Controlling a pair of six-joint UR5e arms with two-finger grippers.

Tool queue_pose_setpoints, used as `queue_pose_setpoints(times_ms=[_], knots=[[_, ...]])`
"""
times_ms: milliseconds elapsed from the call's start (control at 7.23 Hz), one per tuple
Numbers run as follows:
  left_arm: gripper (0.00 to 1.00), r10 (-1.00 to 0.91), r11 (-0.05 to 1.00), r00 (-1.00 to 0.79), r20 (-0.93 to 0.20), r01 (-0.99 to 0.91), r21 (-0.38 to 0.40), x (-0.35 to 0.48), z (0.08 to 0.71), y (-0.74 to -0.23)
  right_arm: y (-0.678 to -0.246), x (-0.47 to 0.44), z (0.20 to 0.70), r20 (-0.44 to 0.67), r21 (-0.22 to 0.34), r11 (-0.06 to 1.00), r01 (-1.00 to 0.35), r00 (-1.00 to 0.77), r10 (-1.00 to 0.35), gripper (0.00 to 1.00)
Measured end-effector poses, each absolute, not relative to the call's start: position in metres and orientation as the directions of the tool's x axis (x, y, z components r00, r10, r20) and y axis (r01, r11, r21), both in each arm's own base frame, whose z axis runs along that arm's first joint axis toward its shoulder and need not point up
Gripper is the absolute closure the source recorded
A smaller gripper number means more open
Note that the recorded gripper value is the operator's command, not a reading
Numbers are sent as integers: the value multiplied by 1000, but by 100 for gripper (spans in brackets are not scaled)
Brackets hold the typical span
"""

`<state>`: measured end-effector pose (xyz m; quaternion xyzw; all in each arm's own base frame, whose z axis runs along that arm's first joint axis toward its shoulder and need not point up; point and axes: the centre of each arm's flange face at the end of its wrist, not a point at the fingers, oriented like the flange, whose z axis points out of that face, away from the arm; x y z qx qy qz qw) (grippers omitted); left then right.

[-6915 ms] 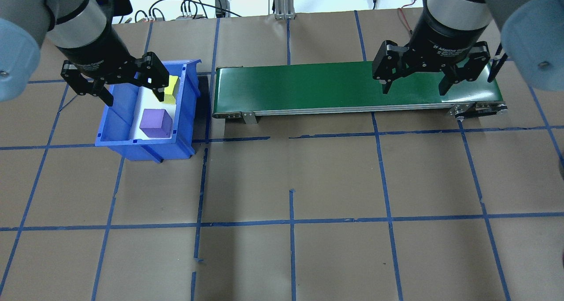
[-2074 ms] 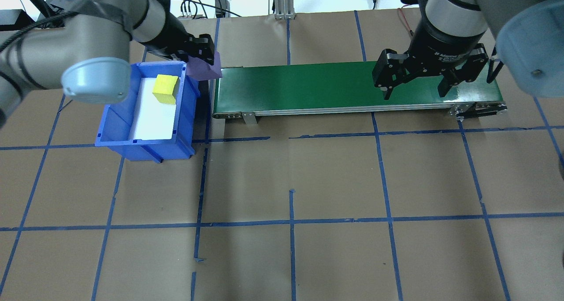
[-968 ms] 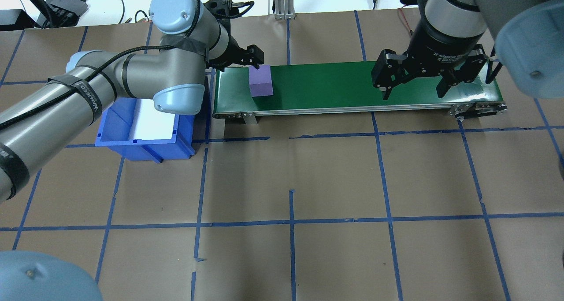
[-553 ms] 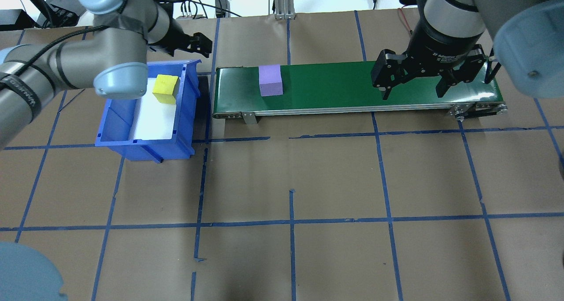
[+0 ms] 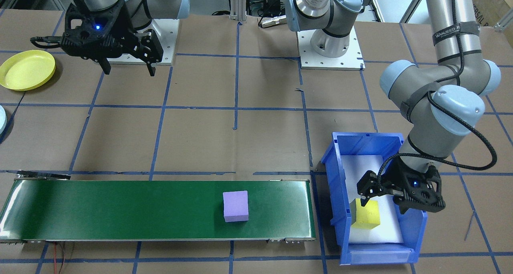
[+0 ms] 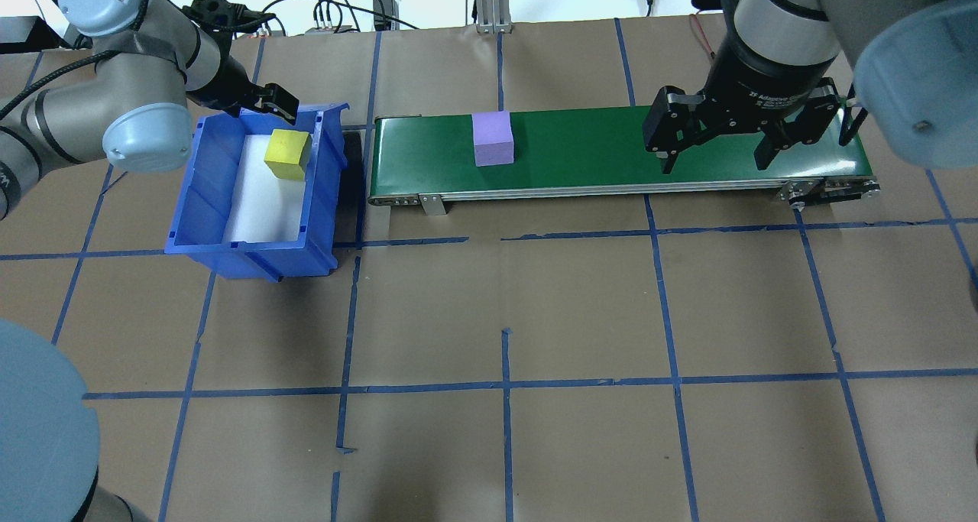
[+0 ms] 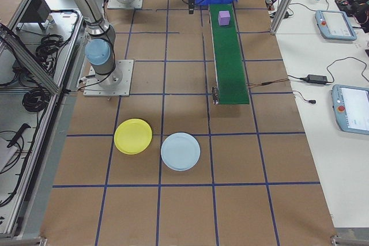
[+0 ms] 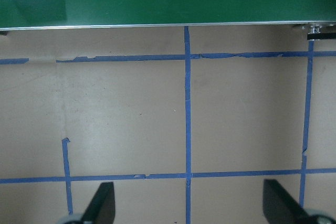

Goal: Move block left to right into plate

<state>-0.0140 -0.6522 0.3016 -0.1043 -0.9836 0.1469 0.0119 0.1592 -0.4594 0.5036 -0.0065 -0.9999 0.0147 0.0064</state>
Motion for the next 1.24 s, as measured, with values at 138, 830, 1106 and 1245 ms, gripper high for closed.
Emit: queue_pose_setpoints(times_ms=[138,830,1106,1245], knots=[[0,208,941,-978,-2,201,-273,-11,288,-655,-462,156,506,-1,-37,999,22,-1000,22,0],[0,204,953,-979,24,192,-234,-8,259,-660,-476,142,497,-66,-27,998,64,-996,62,0],[0,203,956,-979,31,192,-222,-8,250,-660,-483,130,500,-59,-33,997,75,-996,73,0],[0,203,957,-979,33,191,-219,-8,249,-660,-487,119,498,-57,-22,996,81,-995,80,0]])
